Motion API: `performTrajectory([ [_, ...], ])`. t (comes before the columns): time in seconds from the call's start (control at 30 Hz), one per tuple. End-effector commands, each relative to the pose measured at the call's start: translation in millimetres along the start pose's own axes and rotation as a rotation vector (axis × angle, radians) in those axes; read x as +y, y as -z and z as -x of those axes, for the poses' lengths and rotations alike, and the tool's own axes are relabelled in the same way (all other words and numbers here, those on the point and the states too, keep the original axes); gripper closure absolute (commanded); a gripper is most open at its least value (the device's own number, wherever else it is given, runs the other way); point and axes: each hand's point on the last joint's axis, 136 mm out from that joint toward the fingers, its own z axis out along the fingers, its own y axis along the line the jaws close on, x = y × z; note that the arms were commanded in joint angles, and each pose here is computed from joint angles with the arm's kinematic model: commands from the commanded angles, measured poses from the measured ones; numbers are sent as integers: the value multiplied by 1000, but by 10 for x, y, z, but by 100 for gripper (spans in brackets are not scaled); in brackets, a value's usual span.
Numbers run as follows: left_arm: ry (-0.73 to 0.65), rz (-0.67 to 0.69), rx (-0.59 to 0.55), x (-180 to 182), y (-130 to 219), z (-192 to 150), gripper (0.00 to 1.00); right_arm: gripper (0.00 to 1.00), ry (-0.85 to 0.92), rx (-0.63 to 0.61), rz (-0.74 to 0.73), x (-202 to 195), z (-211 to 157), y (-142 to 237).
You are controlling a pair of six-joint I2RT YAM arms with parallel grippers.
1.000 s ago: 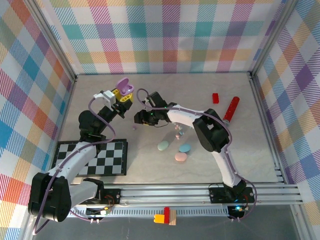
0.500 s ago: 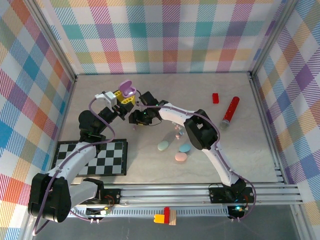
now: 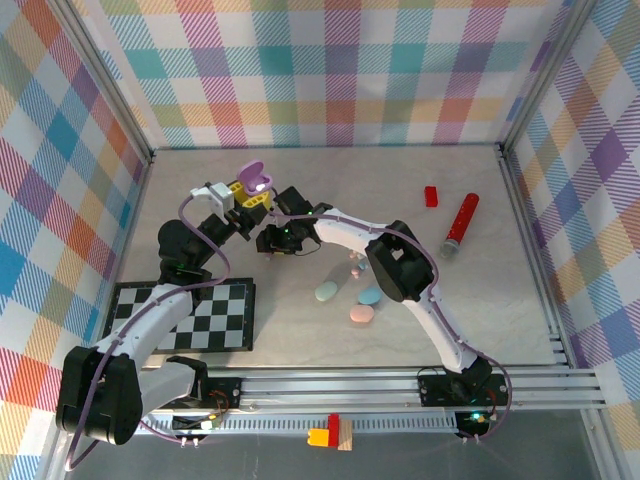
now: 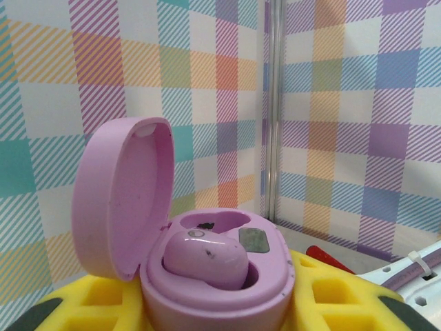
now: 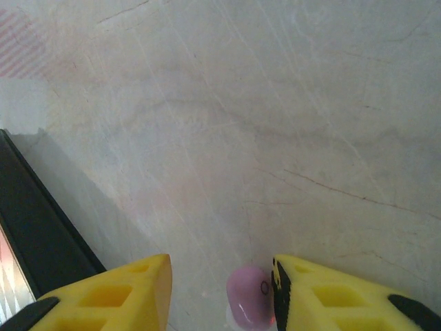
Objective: Insert the wireless bluetooth earbuds into the charging case
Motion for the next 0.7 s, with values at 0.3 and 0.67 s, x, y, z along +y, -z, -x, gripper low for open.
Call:
performTrajectory([
  [0.3,-21,12,-44,10,13,159,71,69,-2,85,-11,28,-293,-51],
  [0.67,-29,20,-46,20,25,173,71,75,23,108,-27,38,-392,-65],
])
